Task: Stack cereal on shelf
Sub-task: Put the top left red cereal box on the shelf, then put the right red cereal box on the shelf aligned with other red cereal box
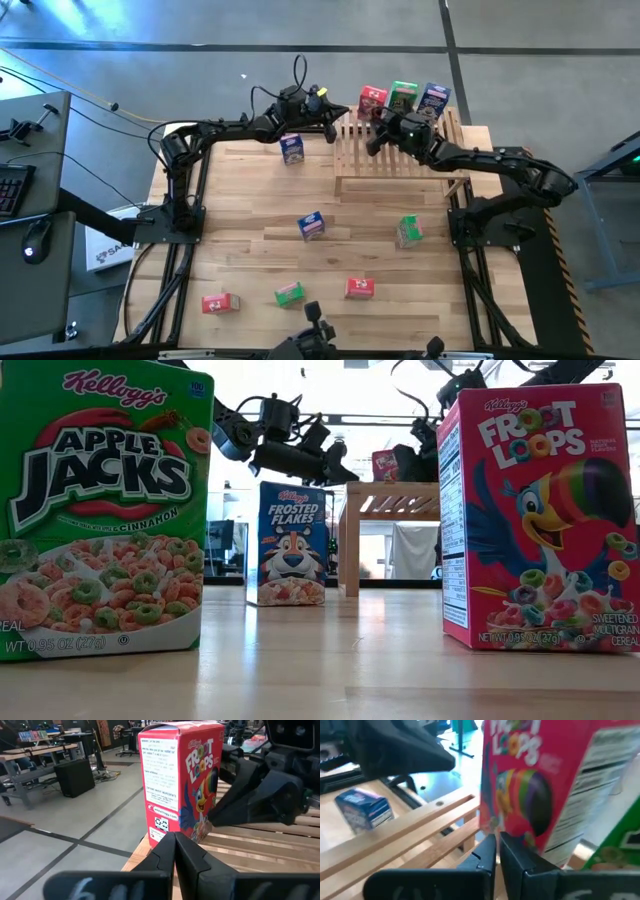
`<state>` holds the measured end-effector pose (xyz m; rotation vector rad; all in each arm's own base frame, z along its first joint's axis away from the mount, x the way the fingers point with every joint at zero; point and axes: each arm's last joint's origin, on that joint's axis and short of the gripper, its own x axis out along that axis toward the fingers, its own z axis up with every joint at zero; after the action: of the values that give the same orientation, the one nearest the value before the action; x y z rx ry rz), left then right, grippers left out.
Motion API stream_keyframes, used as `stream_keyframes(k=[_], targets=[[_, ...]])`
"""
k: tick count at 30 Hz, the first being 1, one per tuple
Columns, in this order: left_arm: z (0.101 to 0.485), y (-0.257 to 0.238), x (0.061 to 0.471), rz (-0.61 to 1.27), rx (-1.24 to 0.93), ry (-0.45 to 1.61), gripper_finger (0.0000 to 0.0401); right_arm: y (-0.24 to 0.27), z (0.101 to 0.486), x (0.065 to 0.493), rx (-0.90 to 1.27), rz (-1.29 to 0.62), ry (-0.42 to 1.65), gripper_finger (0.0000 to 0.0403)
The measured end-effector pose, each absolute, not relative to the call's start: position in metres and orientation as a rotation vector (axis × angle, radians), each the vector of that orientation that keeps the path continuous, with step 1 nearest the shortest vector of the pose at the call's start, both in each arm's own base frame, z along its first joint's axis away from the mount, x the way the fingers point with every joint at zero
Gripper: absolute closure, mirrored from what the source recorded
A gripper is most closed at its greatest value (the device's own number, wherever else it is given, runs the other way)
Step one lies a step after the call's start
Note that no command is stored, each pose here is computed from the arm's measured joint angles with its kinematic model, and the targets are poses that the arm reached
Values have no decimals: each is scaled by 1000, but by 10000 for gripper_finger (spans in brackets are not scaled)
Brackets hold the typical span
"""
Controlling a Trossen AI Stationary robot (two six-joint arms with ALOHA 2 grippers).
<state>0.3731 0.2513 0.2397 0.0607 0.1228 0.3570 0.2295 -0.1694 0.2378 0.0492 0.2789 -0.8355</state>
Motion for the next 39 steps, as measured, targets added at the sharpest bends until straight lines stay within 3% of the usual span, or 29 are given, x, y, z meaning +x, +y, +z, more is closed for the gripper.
stream_keyframes(k=[25, 34, 39], targets=[[237, 251, 372, 354, 69, 159, 401, -174, 242, 224, 30, -858, 271, 390], [211, 232, 361, 331, 37, 109, 401, -144, 265, 212, 23, -788, 282, 331], [234, 208, 351, 298, 89, 33, 401, -121, 276, 207, 13, -722, 289, 299]])
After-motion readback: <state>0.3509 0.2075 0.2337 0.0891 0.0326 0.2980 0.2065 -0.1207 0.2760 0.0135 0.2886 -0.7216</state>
